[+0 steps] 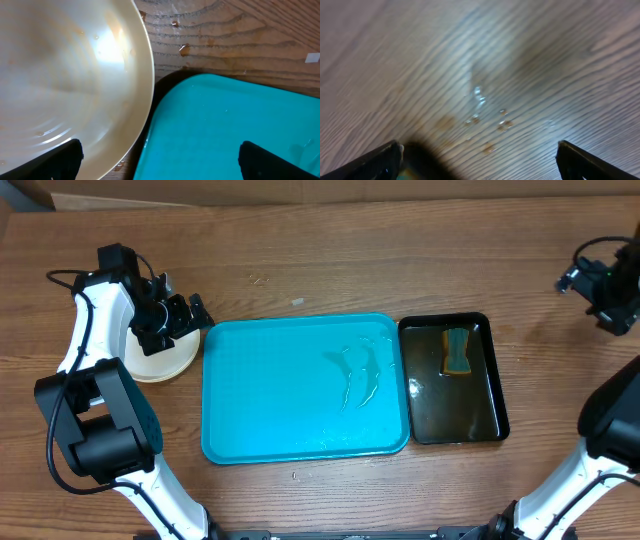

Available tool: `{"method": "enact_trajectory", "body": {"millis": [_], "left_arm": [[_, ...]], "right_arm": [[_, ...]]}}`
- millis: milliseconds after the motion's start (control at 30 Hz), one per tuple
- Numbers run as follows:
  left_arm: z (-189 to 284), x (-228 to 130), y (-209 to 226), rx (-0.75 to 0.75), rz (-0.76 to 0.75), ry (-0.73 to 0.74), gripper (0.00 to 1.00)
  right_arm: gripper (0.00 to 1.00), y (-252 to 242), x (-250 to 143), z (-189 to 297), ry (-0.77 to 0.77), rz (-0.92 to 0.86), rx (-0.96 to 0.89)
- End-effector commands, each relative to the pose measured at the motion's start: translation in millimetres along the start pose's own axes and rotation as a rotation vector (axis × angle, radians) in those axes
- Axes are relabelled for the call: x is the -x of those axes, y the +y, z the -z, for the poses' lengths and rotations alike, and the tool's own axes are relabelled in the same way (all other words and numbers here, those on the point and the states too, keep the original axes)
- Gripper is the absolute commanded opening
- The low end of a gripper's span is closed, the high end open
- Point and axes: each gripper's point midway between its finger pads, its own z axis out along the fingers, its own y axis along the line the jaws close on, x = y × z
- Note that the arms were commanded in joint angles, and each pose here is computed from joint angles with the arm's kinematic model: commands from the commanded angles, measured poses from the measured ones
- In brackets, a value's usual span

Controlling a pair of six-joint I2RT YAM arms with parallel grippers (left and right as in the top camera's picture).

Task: Clean dirty plates on tray and stack at the side
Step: 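Release the plate and raise the left gripper above the stack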

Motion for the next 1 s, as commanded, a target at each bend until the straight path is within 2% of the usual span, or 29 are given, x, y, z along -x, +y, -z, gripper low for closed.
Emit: {"method": "enact_trajectory", "body": {"millis": [0,233,500,633,767,967], "left_arm": [[6,1,-2,0.007,0.002,-0.017,1.0],[6,1,-2,0.007,0.002,-0.017,1.0],[6,1,-2,0.007,0.002,-0.017,1.0],[6,1,-2,0.007,0.002,-0.017,1.0],[6,1,-2,0.007,0.002,-0.017,1.0],[6,1,-2,0.007,0.002,-0.017,1.0]], "right_arm": [[1.0,38,-2,76,-0.173,0.082,0.069],[1.0,95,-45,186,-0.386,0.235,0.215],[1.0,133,-137,307,-0.595,0.439,0.455],[1.0,123,-175,356,-0.691,0.487,0.558],[1.0,91,-205,403,-0.818,0.482,0.638],[1.0,46,-240,434,-0.95,0.464,0.682]]}}
